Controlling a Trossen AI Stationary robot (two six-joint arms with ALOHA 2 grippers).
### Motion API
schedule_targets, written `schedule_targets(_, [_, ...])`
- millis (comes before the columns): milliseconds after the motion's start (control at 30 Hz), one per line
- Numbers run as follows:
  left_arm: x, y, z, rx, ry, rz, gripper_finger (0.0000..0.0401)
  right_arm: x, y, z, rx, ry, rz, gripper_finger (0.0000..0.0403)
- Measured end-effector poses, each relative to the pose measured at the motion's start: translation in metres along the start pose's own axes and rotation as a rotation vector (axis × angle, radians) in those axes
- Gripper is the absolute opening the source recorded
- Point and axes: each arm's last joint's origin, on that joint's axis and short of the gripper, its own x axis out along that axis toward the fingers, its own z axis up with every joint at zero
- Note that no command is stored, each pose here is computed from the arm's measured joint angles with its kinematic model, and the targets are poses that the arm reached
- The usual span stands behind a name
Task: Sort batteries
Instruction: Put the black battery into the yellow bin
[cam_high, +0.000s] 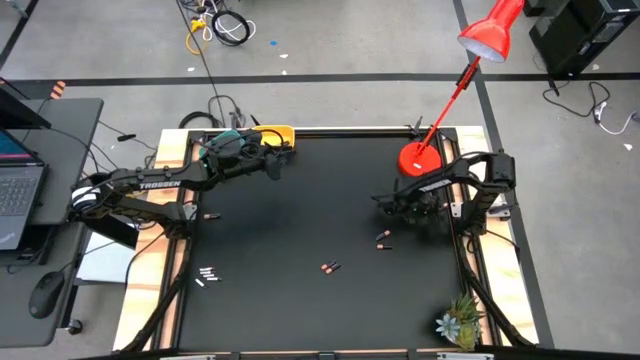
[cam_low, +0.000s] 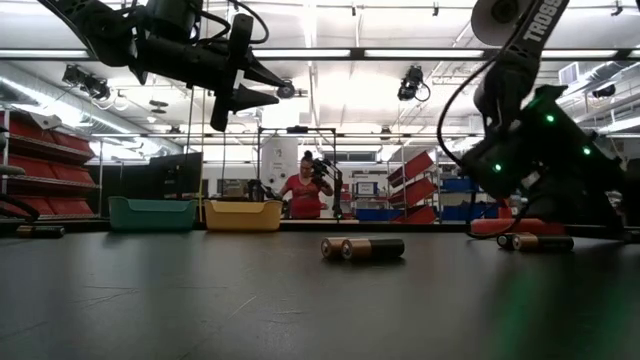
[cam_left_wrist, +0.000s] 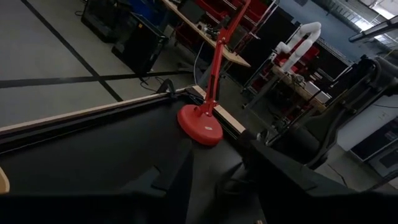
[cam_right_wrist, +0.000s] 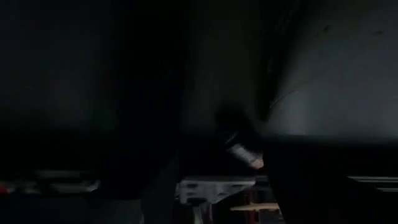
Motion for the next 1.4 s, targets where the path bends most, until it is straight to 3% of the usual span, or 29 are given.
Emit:
schedule_targets(133, [0.000,0.000,0.000,0.000,0.000,0.000,0.0163,0.011,0.002,-0.001,-0.028,0.008,-0.025,0.0232])
schedule_targets(233, [0.000,0.000,0.000,0.000,0.000,0.000,0.0163,0.013,0.002,-0.001,-0.051,0.008,-0.035,0.0199])
schedule_targets(467, [0.000,0.000,0.000,0.000,0.000,0.000,0.0163,0.012,0.002,-0.001,-0.084,0.000,-0.021,0.0040])
schedule_targets(700, [0.000,0.000,0.000,0.003,0.000,0.000,0.0163,-0.002,0.000,0.005,-0.083,-0.060,0.026,0.0038])
schedule_targets(933, [0.000,0.000,0.000,0.004,0.000,0.001,0.0163,-0.054,-0.013,0.018,-0.029,-0.212,-0.008,0.0038])
schedule_targets(1167, [0.000,0.000,0.000,0.004,0.002,0.002,0.0163,-0.129,-0.026,0.023,0.077,-0.493,0.017,0.0038])
schedule_targets(1400, [0.000,0.003,-0.004,-0.038,0.043,0.032,0.0163,-0.200,-0.049,0.016,0.220,-0.872,0.106,0.0038])
